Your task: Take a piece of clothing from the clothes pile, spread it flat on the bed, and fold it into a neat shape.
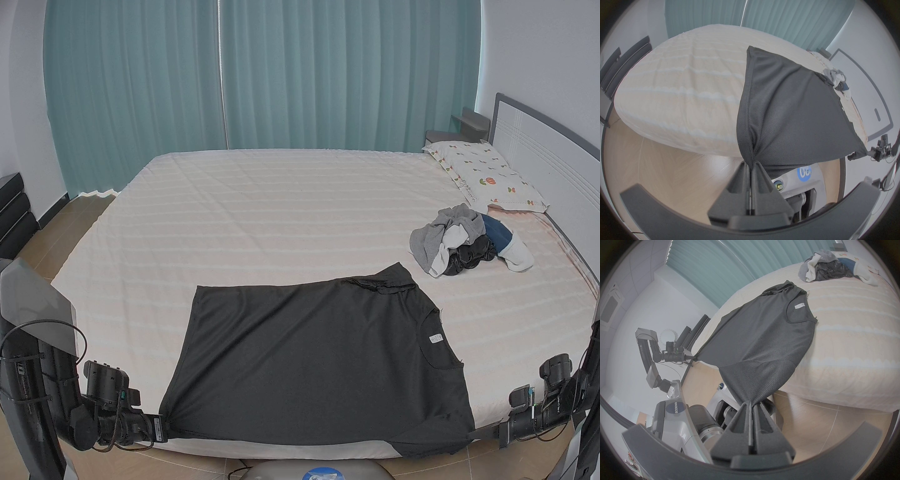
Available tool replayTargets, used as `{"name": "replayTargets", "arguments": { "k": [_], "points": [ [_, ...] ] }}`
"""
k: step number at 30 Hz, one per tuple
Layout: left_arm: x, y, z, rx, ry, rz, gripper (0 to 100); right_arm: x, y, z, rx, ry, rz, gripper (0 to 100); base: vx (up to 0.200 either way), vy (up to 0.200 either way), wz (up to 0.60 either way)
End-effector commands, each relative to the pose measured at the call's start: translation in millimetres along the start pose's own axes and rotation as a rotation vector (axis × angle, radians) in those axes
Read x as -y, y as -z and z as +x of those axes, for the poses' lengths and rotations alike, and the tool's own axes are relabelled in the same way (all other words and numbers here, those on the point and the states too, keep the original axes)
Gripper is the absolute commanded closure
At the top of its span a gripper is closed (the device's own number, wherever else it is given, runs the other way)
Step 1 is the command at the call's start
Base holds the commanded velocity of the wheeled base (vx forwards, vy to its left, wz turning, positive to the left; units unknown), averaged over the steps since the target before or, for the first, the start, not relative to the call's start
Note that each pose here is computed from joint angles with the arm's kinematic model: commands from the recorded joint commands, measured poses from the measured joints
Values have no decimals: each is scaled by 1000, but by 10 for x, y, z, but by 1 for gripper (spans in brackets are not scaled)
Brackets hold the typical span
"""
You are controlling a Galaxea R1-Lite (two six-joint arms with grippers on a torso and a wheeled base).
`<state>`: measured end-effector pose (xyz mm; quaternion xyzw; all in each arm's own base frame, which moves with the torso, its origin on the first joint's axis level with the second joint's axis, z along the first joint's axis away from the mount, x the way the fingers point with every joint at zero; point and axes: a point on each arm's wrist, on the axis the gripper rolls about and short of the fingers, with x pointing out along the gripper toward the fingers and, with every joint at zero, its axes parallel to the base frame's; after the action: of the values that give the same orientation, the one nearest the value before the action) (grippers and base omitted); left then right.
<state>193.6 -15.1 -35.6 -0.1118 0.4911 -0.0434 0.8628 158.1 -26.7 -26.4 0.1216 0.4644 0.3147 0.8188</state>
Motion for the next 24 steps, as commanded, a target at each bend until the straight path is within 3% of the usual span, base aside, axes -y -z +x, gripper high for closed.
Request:
{"name": "replayTargets", "arguments": {
  "k": [1, 16, 24],
  "points": [
    [13, -3, -131, 6, 1, 32, 100, -74, 32, -56, -11, -4, -28, 100, 0, 0, 0],
    [12, 108, -372, -110, 33, 151, 100, -193, 73, -153, -48, -12, -77, 100, 0, 0, 0],
    [23, 53, -366, -66, 55, 147, 100, -205, 31, -219, -7, 10, -111, 100, 0, 0, 0]
  ]
}}
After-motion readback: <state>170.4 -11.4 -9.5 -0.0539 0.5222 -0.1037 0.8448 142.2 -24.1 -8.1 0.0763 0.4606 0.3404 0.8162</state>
